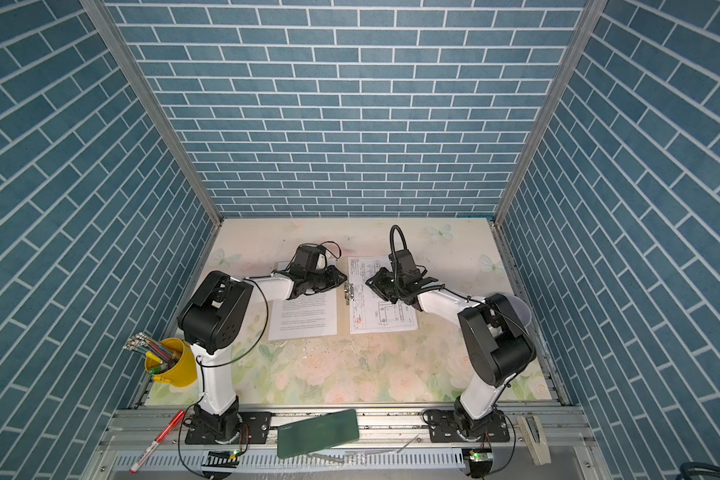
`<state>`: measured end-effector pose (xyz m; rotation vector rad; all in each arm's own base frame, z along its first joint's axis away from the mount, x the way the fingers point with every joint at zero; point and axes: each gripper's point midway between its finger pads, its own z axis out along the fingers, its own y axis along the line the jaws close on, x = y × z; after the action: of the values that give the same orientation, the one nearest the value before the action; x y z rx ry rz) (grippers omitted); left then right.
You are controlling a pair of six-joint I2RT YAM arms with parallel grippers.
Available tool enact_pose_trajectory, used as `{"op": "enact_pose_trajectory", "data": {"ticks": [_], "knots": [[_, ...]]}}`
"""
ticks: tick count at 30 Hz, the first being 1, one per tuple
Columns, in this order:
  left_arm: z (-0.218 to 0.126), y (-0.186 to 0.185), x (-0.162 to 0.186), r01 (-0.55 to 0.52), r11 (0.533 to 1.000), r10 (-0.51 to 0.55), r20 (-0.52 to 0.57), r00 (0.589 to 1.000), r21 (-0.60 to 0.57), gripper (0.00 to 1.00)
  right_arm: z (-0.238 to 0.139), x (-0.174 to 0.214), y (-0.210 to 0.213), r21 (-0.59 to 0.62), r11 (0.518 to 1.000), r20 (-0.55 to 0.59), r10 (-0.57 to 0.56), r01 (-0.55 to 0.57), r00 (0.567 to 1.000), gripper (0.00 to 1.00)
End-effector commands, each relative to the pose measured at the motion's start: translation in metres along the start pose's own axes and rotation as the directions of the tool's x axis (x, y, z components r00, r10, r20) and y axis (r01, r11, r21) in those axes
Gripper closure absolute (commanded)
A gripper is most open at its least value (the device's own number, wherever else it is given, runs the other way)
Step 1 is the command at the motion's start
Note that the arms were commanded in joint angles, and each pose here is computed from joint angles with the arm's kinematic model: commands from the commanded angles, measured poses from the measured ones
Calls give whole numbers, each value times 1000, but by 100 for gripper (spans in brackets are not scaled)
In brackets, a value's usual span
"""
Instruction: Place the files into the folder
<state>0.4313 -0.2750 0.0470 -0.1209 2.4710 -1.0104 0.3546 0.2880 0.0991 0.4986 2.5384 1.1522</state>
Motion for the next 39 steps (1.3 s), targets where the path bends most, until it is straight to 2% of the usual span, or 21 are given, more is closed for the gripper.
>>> {"op": "enact_pose_trajectory", "data": {"ticks": [1, 15, 39], "knots": [[4, 6, 1, 21, 1000, -21, -19, 1000, -15, 78, 8, -2, 25, -54, 998, -8, 30, -31, 1000, 70], [11, 18, 6, 39, 998, -40, -30, 999, -45, 82, 38, 24, 42, -95, 991, -98, 86, -95, 991, 71], [17, 24, 11, 61, 995, -63, -25, 998, -73, 84, 55, 39, 43, -80, 991, -148, 97, -110, 984, 74]]}}
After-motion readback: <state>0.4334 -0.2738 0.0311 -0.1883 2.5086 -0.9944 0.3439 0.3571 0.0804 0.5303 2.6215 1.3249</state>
